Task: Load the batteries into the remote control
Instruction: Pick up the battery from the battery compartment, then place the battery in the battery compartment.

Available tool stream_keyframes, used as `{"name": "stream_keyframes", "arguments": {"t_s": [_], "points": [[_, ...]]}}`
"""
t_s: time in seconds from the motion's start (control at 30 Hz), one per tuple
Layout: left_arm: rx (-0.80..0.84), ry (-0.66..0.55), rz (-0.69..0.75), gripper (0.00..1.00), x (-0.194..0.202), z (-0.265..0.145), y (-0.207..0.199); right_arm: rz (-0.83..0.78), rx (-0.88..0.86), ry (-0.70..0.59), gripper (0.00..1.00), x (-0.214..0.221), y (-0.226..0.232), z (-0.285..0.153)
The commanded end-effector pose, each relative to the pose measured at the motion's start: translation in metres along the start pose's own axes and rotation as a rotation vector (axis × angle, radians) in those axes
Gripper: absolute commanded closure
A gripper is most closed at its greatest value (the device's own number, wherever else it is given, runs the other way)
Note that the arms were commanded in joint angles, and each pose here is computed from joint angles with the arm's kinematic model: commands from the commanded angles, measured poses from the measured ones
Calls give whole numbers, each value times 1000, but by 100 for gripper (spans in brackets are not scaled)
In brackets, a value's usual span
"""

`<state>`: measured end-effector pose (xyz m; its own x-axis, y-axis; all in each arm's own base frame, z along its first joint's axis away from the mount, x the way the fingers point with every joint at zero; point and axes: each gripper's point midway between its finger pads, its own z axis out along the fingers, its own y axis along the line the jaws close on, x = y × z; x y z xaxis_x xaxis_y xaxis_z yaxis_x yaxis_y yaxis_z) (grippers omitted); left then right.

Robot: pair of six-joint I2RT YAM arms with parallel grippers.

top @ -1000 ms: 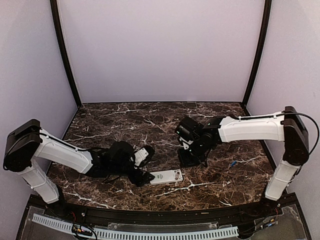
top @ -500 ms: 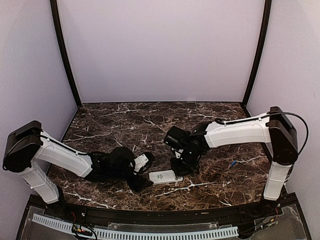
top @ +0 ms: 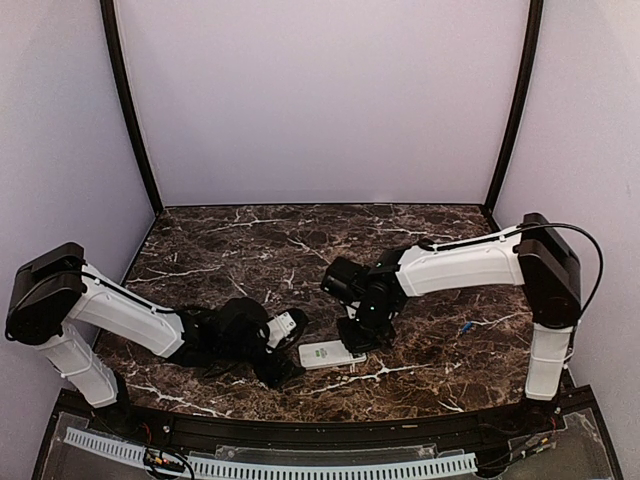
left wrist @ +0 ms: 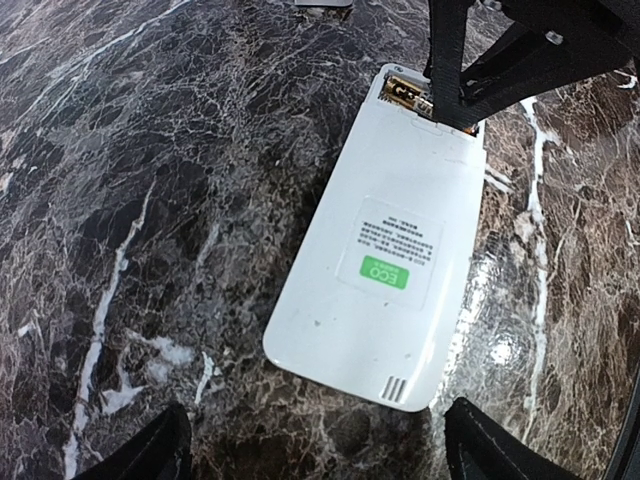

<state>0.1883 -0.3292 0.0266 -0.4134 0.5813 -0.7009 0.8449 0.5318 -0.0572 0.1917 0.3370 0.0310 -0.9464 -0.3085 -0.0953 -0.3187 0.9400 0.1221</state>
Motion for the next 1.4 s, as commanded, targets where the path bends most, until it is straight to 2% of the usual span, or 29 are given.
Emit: {"name": "stream_keyframes", "arguments": {"t_s": [0.0, 0.23, 0.33, 0.47, 0.5, 0.77, 1.03, 1.2, 1.37], "points": [[0, 5, -2, 13, 7, -2, -1, -14, 89, 13, 86, 5, -16, 9], [-1, 5, 7, 13, 7, 1, -1, -12, 146, -3, 87, -3, -29, 16], [0, 3, 16, 13, 5, 2, -1, -21, 160, 28, 86, 0, -31, 27], [-1, -2, 21, 13, 3, 1, -1, -22, 165, 42, 98, 4, -33, 30], [-1, -1, 22, 13, 4, 1, -1, -23, 161, 38, 100, 3, -32, 26], [9, -23, 37, 13, 0, -3, -3, -53, 60, -35, 100, -16, -15, -36], [20, -10, 93, 11, 1, 2, -12, -80, -87, 75, 100, -1, -13, -56], [50, -30, 150, 8, -6, 7, -23, -111, -153, 179, 100, 5, -11, -46], [78, -18, 156, 6, -2, 18, -28, -119, -144, 247, 100, 6, -12, -34]]}}
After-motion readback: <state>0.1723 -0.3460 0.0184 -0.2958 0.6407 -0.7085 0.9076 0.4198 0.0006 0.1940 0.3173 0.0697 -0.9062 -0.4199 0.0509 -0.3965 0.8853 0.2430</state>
